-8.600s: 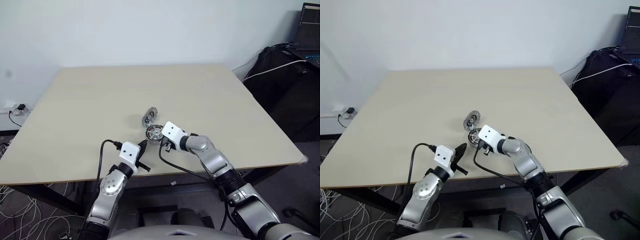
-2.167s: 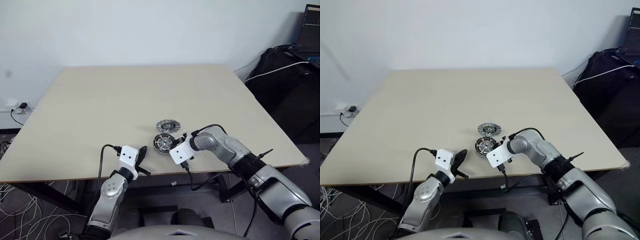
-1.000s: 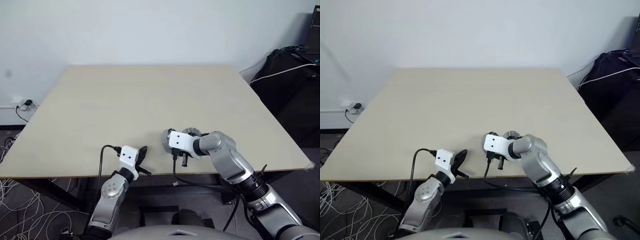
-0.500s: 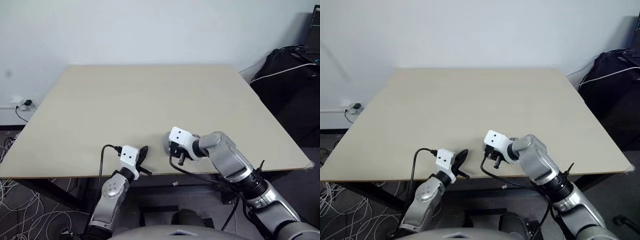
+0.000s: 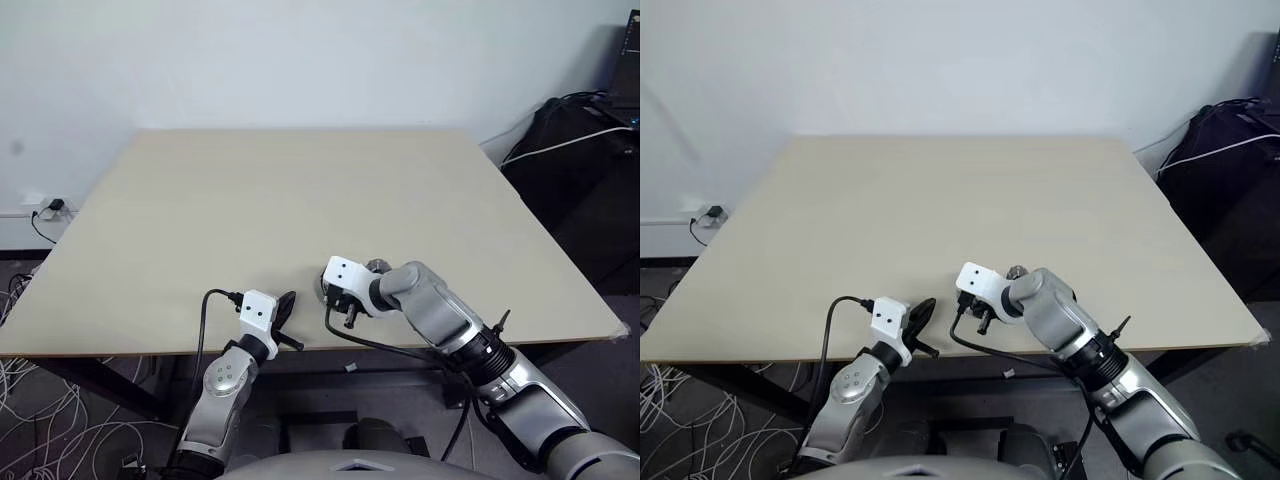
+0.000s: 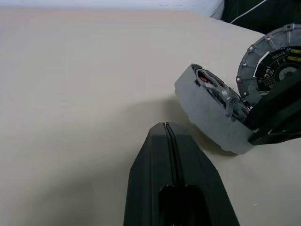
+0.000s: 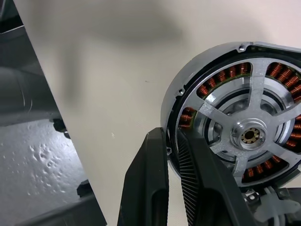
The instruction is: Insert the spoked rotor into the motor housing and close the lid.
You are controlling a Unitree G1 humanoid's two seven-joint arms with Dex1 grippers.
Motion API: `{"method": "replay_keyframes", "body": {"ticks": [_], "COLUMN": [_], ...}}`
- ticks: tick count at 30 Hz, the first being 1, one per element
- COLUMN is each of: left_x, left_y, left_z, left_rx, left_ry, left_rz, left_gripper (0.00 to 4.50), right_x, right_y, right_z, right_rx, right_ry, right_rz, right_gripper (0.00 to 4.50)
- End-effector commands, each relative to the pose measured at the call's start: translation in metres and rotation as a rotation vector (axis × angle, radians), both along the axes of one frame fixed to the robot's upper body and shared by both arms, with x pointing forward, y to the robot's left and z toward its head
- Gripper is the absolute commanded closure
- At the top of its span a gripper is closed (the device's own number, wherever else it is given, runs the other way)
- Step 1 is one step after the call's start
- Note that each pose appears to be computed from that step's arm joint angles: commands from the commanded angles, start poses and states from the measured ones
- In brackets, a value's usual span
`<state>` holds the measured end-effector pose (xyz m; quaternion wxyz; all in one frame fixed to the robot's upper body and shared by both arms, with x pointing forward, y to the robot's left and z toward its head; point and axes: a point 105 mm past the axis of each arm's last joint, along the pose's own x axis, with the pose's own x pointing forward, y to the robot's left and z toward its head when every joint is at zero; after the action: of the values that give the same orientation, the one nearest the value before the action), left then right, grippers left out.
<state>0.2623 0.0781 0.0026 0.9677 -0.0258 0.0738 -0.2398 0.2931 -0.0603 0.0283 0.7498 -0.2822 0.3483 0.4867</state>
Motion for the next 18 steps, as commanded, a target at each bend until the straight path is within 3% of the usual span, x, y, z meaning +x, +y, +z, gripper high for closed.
{"method": "replay_keyframes", "body": {"ticks": [1, 8, 13, 18], "left_x": [0.003, 0.002, 0.002, 0.003], "left_y": [-0.002, -0.002, -0.004, -0.004], "left_z": [0.008, 0.008, 0.008, 0.008], "left_rx": [-0.013, -0.009, -0.003, 0.001], "left_ry": [-0.033, -0.032, -0.031, -0.031], "left_rz": [-0.001, -0.01, -0.028, -0.037], "left_gripper": [4.5, 4.5, 4.5, 4.5], "right_x": [0.011, 0.008, -0.009, 0.006], "right_y": [0.017, 0.041, 0.063, 0.067], "right_z": [0.024, 0.045, 0.079, 0.128], "right_rx": [0.075, 0.243, 0.466, 0.685], "right_ry": [-0.081, -0.067, -0.002, -0.121], "right_rz": [0.028, 0.006, 0.017, -0.071], "right_gripper": [3.68, 1.54, 1.54, 1.54]}}
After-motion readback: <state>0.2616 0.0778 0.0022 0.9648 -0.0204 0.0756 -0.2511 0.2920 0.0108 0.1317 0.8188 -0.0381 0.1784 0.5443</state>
